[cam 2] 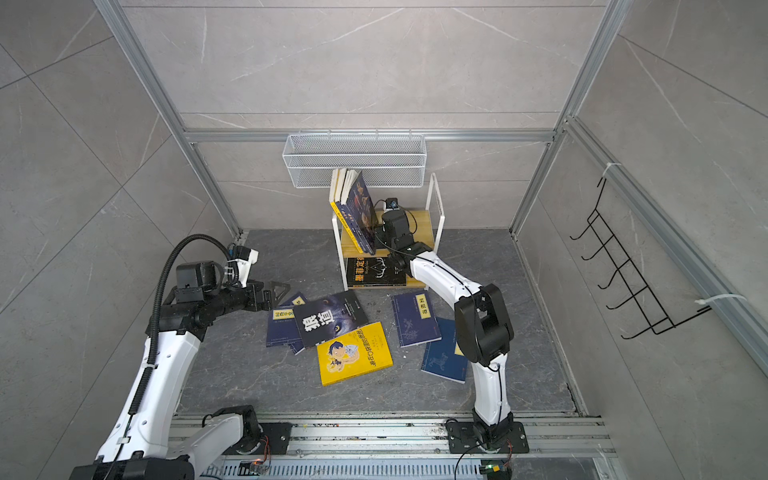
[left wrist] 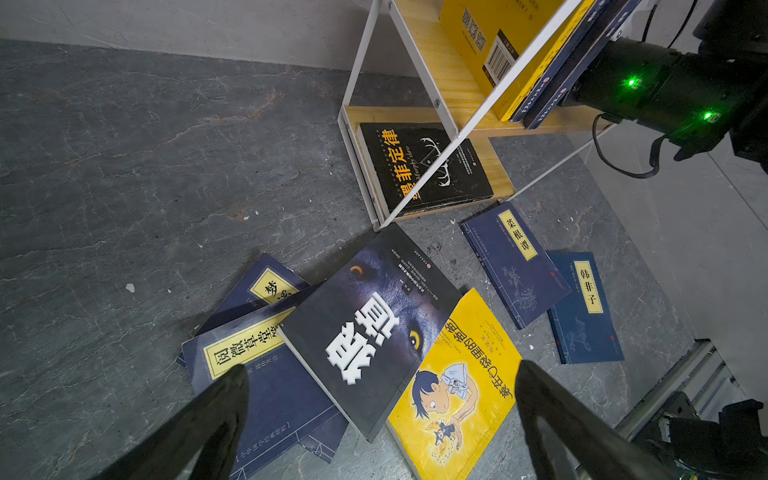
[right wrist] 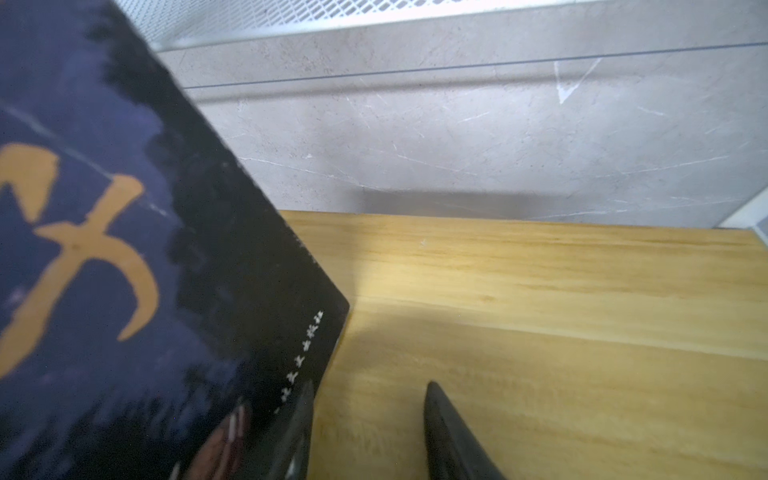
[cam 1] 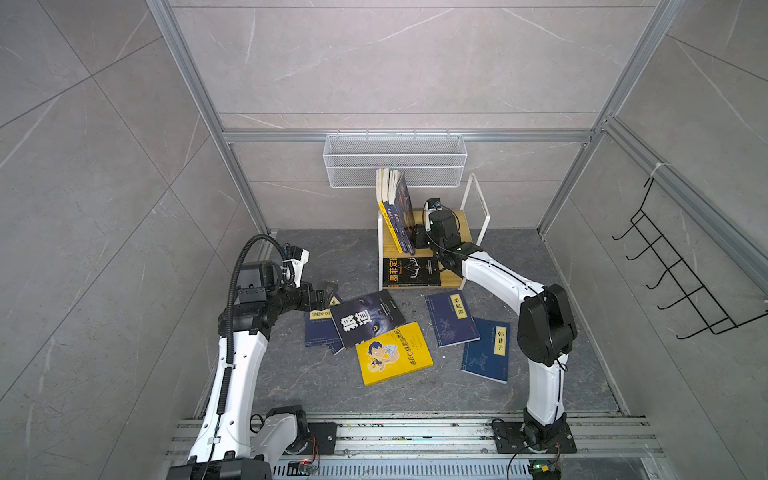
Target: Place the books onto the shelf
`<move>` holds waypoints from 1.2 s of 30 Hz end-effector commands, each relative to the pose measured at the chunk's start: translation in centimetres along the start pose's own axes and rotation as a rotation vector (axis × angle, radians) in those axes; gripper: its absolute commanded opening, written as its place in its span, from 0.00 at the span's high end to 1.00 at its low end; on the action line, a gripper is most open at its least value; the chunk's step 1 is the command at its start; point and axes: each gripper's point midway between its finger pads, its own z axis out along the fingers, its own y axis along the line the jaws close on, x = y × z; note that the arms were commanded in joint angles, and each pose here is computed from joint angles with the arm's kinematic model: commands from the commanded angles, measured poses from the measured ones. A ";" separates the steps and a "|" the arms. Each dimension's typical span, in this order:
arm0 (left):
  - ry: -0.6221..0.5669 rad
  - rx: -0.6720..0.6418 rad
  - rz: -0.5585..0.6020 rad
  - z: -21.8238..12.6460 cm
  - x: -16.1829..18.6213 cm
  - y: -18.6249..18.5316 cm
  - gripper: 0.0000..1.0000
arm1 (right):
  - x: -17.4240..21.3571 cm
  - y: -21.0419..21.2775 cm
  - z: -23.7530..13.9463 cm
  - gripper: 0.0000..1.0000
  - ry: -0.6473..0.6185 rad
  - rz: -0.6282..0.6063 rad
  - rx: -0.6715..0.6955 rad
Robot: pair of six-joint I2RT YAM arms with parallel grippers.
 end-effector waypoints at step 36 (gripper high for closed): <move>-0.022 0.017 0.020 0.2 -0.5 -0.1 0.00 | 0.6 1.7 0.1 0.54 0.063 0.032 0.008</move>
